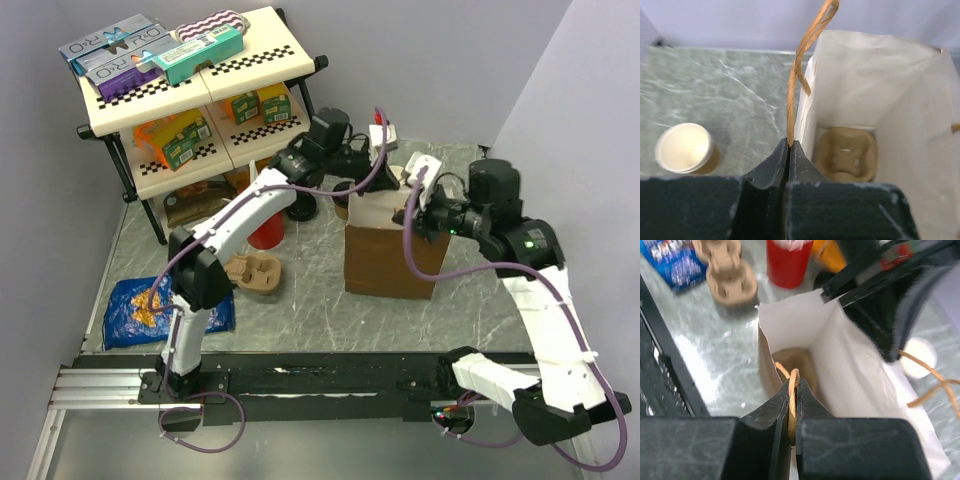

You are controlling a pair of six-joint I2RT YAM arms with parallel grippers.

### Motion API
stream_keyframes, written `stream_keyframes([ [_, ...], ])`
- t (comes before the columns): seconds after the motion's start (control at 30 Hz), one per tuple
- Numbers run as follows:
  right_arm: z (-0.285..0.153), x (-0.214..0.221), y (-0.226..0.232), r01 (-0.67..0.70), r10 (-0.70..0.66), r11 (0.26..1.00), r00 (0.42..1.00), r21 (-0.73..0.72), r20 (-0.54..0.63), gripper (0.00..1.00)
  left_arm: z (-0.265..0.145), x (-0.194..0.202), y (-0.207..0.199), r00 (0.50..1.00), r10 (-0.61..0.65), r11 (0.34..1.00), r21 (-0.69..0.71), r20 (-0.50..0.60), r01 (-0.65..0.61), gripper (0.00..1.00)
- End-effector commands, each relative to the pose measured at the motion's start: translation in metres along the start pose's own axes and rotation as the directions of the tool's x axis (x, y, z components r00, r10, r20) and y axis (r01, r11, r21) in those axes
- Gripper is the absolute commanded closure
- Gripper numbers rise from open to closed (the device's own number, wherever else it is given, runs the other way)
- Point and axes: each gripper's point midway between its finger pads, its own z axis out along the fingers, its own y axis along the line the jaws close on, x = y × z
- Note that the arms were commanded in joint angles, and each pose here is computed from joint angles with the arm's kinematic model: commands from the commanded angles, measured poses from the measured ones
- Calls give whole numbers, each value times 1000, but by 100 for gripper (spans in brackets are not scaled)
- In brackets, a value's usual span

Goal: Pack the takeout coffee

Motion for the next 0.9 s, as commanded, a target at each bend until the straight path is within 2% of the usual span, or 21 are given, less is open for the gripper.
stream_keyframes([
  [0.0, -34, -52, 8, 93, -94, 996, 987, 16, 134, 99, -54, -81, -5, 986, 124, 988, -111, 116, -111, 99],
  [0.43, -59, -120, 11, 121, -117, 993, 950, 3, 290, 98, -113, -155, 2, 945, 245, 949, -254, 215, -188, 99],
  [0.87, -52, -140, 18, 120, -87, 990, 936, -76, 341, 98, -116, -150, -2, 950, 243, 948, -255, 194, -190, 99],
])
